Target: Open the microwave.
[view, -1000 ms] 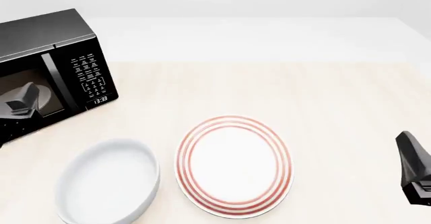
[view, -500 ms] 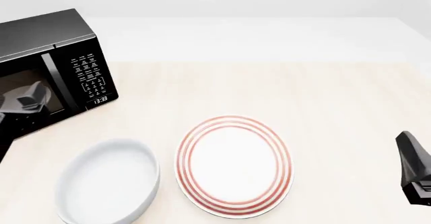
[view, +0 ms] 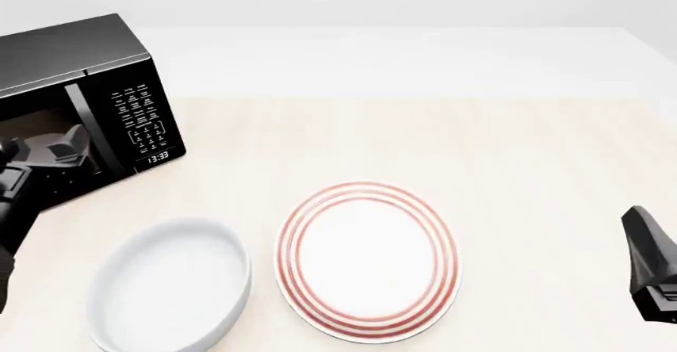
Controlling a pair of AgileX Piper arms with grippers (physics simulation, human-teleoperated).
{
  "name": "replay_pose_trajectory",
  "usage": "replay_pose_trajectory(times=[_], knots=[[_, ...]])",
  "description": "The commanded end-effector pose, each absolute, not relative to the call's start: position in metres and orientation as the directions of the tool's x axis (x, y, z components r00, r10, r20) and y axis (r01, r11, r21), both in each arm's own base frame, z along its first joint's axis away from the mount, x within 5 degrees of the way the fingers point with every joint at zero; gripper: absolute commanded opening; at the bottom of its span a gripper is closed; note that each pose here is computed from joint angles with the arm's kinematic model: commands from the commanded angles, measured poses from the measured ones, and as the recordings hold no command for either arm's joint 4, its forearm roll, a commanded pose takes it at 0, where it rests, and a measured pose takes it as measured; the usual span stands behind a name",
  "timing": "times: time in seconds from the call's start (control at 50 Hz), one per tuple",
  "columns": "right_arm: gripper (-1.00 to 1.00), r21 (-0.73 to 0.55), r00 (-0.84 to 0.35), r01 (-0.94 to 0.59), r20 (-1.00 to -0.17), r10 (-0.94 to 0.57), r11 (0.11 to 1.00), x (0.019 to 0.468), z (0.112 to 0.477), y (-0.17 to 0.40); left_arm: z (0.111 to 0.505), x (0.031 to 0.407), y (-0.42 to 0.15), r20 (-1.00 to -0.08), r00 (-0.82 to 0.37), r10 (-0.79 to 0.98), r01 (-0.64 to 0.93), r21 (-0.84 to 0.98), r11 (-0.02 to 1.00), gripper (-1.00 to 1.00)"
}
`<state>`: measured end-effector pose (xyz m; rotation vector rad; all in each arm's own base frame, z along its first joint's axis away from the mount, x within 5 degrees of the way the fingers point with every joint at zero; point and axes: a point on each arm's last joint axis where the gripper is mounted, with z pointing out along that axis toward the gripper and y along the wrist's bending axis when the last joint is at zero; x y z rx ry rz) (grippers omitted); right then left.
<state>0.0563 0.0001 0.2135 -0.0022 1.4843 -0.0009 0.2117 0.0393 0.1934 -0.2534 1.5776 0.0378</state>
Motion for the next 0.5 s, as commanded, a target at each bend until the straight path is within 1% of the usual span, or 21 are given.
replay_pose_trajectory(times=[0.02,0.5], knots=[[1.00,-0.002,0.086,-0.001,-0.996,-0.002,1.000,0.056,0.214,0.000,0.187,0.223,0.041,-0.990,-0.018,-0.142,-0.186,-0.136,0.973,1.00],[1.00,-0.002,0.086,-0.001,-0.996,-0.002,1.000,0.056,0.214,0.000,0.186,0.237,0.041,-0.996,-0.025,-0.087,-0.173,-0.081,0.982,1.00]])
